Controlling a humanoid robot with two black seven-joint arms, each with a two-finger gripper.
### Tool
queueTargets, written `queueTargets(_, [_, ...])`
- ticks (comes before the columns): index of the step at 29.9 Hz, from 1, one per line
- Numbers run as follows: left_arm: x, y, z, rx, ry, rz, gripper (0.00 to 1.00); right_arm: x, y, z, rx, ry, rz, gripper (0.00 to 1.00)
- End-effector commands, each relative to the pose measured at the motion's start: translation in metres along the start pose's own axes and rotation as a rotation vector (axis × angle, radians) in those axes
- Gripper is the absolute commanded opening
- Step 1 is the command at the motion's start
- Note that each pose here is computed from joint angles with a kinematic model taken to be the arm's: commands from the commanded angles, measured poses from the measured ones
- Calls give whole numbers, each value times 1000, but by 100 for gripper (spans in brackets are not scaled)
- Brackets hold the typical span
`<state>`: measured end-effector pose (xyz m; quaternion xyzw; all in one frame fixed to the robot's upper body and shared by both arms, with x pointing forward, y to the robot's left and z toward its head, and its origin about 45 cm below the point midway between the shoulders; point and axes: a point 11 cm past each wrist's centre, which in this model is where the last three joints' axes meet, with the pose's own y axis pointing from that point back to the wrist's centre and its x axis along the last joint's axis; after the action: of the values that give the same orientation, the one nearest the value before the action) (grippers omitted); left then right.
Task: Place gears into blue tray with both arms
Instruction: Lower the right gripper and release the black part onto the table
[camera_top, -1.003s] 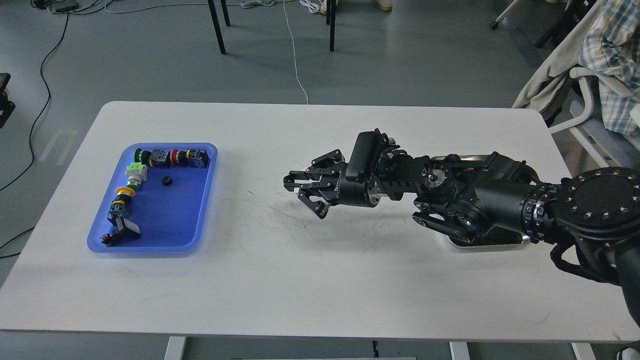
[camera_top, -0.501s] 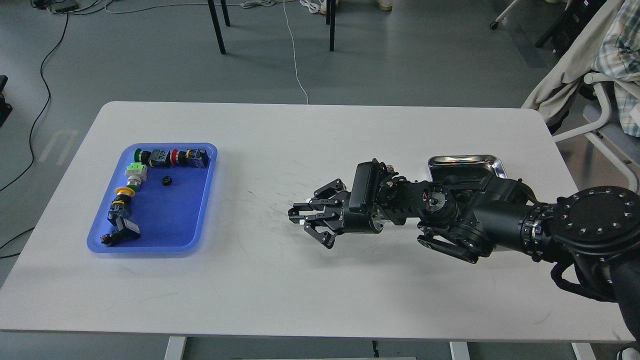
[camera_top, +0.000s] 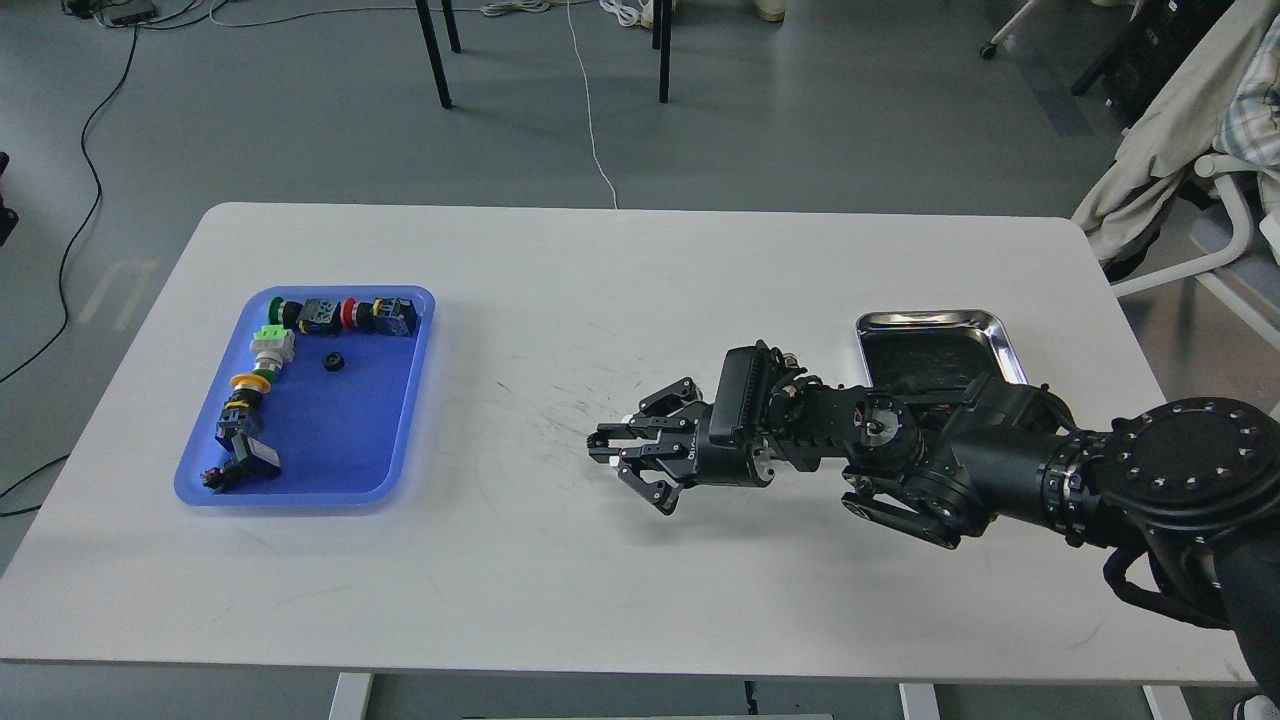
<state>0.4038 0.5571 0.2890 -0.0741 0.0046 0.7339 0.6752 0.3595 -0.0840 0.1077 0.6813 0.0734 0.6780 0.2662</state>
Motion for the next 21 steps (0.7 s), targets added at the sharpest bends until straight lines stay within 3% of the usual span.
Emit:
queueTargets(1, [0, 0, 0, 0, 1, -1, 99, -1, 0, -1, 0, -3, 1, 1])
queueTargets(21, [4, 2, 3, -1, -7, 7, 99, -21, 2, -9, -7, -43, -25, 4])
